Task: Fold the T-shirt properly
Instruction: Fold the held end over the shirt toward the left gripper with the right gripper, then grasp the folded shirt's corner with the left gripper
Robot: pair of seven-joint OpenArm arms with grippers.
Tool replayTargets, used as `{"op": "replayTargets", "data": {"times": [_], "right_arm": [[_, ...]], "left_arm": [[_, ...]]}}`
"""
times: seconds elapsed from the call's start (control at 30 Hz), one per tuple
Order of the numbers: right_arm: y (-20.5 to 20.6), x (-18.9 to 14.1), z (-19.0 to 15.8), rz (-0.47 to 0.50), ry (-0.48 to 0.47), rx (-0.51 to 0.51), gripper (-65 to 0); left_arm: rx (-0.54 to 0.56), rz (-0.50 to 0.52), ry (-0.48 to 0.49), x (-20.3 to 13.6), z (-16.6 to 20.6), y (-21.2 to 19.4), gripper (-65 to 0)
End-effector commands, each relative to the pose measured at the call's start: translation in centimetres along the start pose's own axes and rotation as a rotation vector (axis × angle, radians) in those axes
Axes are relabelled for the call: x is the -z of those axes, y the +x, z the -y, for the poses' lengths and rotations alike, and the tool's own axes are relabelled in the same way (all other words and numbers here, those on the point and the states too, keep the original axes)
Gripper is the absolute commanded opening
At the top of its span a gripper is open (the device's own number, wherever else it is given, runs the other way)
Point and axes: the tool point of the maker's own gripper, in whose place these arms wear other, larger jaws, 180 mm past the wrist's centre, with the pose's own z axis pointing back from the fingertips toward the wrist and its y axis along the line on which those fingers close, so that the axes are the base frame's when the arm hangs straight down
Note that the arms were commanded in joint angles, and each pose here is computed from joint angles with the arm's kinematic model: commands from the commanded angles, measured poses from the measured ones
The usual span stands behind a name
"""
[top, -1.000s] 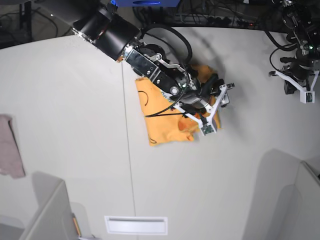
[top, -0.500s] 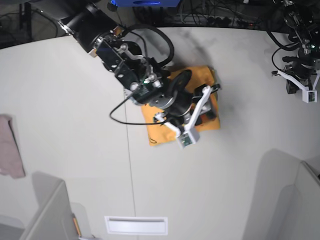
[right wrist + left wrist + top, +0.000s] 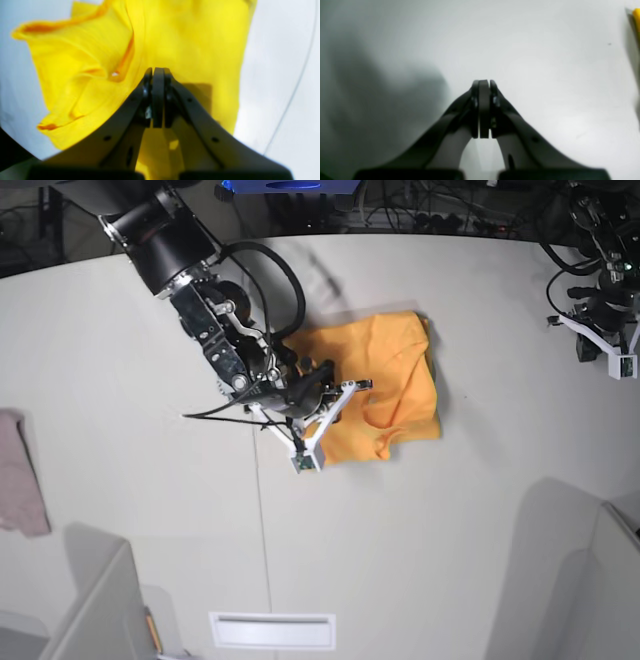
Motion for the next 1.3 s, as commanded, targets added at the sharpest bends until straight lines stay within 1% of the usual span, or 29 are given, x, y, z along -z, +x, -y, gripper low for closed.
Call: {"op": "replayTargets", "data": {"times": [0.0,0.13,0.23,0.37,0.43,0.5,0.57,0.6,0.67,0.7,0.77,0.83,0.9,0.93,0.97,1.1,1.23,1.27], "right_arm": [[2.0,-0.3,-1.5,0.053,0.034,-0.008,-65.0],[1.6,1.2,-2.5,0.015,0.041,0.012,-65.0],[2.2,1.8,-4.2,0.011,0.067,0.024,-65.0],[4.4,1.6,-7.2,0.045,0.122,0.024,-65.0],[5.6,1.3,-8.3,0.081,0.145,0.01,-65.0],[6.5,1.0,-10.4,0.133,0.201,-0.019,-65.0],[7.2,0.5,-12.4,0.165,0.274,-0.017,-65.0],[7.4,0.3,-12.9,0.165,0.298,-0.009,-65.0],[7.8,0.0,-13.0,0.163,0.308,-0.007,-65.0],[7.5,0.1,-12.4,0.147,0.295,-0.014,-65.0],[7.5,0.0,-10.8,0.137,0.272,-0.01,-65.0],[7.3,-0.4,-9.2,0.137,0.258,0.026,-65.0],[7.2,-1.3,-7.3,0.157,0.246,0.07,-65.0],[7.2,-1.9,-6.0,0.175,0.233,0.094,-65.0],[7.1,-2.7,-4.4,0.196,0.213,0.116,-65.0],[6.8,-6.0,2.2,0.279,0.113,0.17,-65.0],[3.9,-8.3,7.6,0.287,0.003,0.23,-65.0],[3.2,-8.6,8.6,0.283,-0.018,0.249,-65.0]], "left_arm": [[0.02,0.041,0.011,-0.4,-0.5,1.4,-65.0],[0.021,0.04,0.011,-0.5,-0.5,1.3,-65.0],[0.021,0.039,0.008,-0.4,-0.3,1.3,-65.0],[0.023,0.038,0.004,-0.4,-0.2,1.3,-65.0],[0.023,0.036,0.004,-0.4,-0.2,1.2,-65.0],[0.023,0.036,0.002,-0.4,-0.1,1.2,-65.0],[0.023,0.036,0.002,-0.4,-0.1,1.2,-65.0],[0.023,0.036,0.002,-0.4,-0.1,1.2,-65.0],[0.025,0.038,0.0,-0.4,0.0,1.3,-65.0],[0.036,0.04,-0.011,-0.3,0.5,1.5,-65.0],[0.089,0.001,-0.062,-0.2,2.4,1.1,-65.0],[0.154,-0.032,-0.104,-0.6,3.7,1.0,-65.0],[0.173,-0.044,-0.146,-0.9,5.5,0.5,-65.0],[0.176,-0.028,-0.158,-1.1,6.3,1.1,-65.0],[0.173,-0.022,-0.168,-1.2,7.1,1.4,-65.0],[0.125,-0.066,-0.198,-0.8,9.3,1.6,-65.0],[0.072,-0.079,-0.237,-0.2,11.4,2.3,-65.0],[0.06,-0.074,-0.249,-0.1,12.0,2.5,-57.4]]}}
